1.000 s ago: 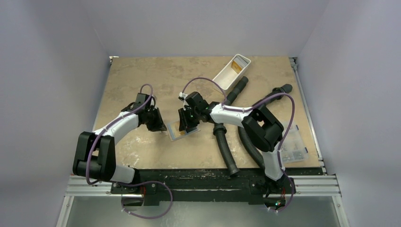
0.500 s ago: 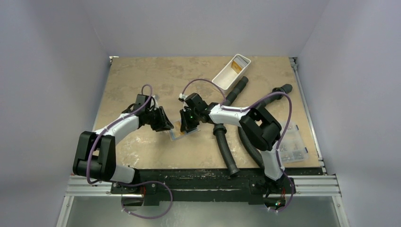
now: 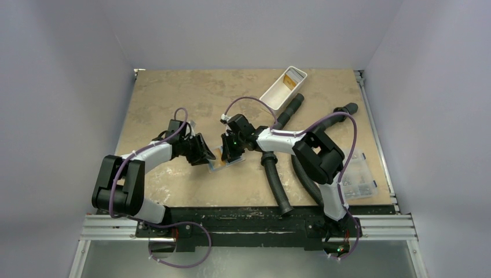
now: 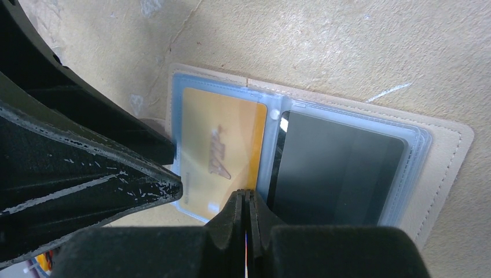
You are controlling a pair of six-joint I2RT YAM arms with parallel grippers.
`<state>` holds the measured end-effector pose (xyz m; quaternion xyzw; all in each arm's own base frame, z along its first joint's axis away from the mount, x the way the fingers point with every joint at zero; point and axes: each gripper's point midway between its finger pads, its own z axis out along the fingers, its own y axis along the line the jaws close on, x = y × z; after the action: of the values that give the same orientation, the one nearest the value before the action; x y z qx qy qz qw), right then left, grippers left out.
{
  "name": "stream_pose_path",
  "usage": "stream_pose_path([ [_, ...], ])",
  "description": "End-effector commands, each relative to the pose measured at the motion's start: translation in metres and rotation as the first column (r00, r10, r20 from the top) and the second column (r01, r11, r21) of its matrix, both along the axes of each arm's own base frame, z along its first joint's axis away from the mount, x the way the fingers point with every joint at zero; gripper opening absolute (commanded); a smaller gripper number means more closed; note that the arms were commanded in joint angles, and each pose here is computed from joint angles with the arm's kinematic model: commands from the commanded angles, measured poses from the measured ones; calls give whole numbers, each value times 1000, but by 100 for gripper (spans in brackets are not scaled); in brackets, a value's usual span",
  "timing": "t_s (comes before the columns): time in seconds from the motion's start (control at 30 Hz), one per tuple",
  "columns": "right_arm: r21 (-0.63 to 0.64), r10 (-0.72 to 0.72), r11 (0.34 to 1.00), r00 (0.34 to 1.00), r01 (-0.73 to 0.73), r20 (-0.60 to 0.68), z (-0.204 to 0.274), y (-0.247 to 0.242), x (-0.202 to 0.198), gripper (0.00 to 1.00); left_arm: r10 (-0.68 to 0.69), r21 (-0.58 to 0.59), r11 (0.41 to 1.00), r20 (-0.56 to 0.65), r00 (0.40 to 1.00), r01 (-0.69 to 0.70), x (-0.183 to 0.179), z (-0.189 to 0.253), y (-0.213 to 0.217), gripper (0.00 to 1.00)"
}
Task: Put the credit cards into the card holder
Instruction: Insert the credit card into the card holder, then turn over the card slot in the card holder.
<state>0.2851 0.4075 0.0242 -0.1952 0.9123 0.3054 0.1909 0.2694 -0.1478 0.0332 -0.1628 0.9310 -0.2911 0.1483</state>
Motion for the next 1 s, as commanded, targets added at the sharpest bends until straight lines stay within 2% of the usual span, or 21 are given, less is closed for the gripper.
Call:
stream_pose_path([
  [0.0, -41, -17, 999, 1000, 17, 0, -14, -9, 1, 0, 15, 8, 1000, 36, 999, -15, 8, 3, 1, 43],
  [0.27, -34, -11, 999, 1000, 11, 0, -14, -7, 1, 0, 10, -20, 1000, 39, 999, -9, 10, -4, -4, 43],
  [0.9, 9, 6, 1000, 1000, -6, -23, -7, -2, -6, 0, -34, -102, 993, 175, 984, 53, 25, 34, -34, 33],
  [0.97, 17, 3, 1000, 1000, -3, -17, -1, -3, -6, 5, -37, -109, 992, 186, 982, 58, 25, 39, -36, 33],
])
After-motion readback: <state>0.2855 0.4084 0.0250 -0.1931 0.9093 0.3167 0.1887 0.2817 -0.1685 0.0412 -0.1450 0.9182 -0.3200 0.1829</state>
